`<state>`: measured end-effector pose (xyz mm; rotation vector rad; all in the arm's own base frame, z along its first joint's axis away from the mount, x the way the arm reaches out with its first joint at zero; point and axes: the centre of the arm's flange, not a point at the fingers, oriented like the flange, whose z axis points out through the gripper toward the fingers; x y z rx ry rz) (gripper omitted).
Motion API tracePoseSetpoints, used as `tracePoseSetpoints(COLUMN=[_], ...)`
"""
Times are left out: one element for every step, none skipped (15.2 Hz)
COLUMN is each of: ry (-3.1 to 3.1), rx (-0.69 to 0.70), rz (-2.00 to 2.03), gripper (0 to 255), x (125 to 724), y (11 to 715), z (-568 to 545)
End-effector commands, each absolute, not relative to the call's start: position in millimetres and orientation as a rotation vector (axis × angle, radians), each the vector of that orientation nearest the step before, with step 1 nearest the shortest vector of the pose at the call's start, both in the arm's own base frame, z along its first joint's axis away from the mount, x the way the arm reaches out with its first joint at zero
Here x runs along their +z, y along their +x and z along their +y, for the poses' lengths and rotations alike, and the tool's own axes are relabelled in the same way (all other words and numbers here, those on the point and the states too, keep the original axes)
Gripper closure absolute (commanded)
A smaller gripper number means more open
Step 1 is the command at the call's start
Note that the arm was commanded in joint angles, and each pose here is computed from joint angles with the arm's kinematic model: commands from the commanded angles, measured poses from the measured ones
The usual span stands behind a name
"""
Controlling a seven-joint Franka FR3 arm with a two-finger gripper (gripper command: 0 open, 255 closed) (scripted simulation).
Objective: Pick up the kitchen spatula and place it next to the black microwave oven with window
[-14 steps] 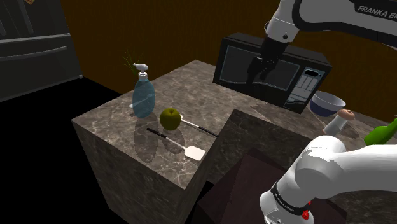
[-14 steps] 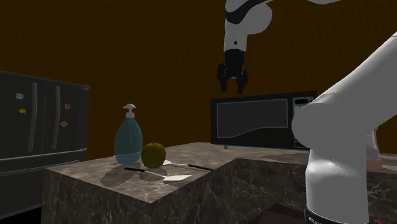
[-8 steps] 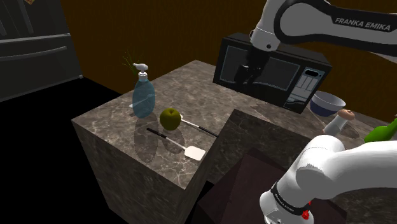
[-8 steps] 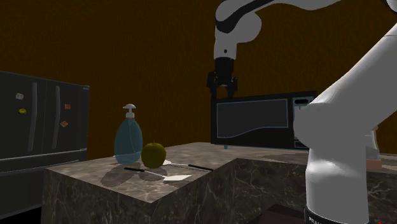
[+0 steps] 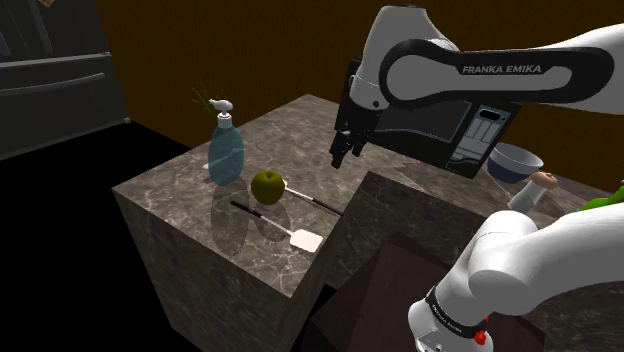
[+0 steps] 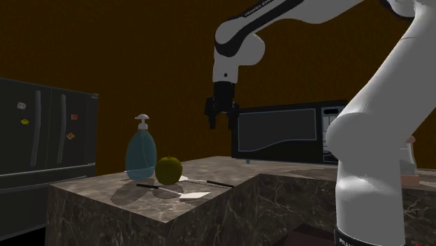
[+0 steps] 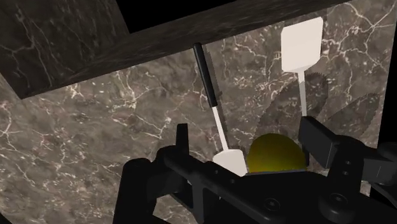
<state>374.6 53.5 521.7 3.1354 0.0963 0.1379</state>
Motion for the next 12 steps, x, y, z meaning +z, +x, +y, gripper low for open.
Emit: tracePoseSetpoints(ry=[3.136,3.136,3.135,3.135,3.134,3.133,3.132,3.131,3.130,3.129,3.127,3.126], rx=[0.136,0.134,0.132,0.130,0.128,0.126,0.124,0.122,0.120,0.117,0.115,0.113], rz=[0.139,0.159,0.180,0.200,0.221,0.241,0.262,0.282,0.302,0.323,0.343,0.364], gripper=[0,0,0,0,0,0,0,0,0,0,0,0], x=[507.5,499.3,491.0,482.8,474.5,466.2,458.0,449.7,441.4,433.1,424.8,416.5], y=[388.3,393.6,398.8,403.8,408.7,413.5,418.1,422.7,427.1,431.3,435.4,439.4], z=[72.2,81.0,89.9,98.8,107.8,116.9,126.0,135.1,144.4,153.6,163.0,172.4])
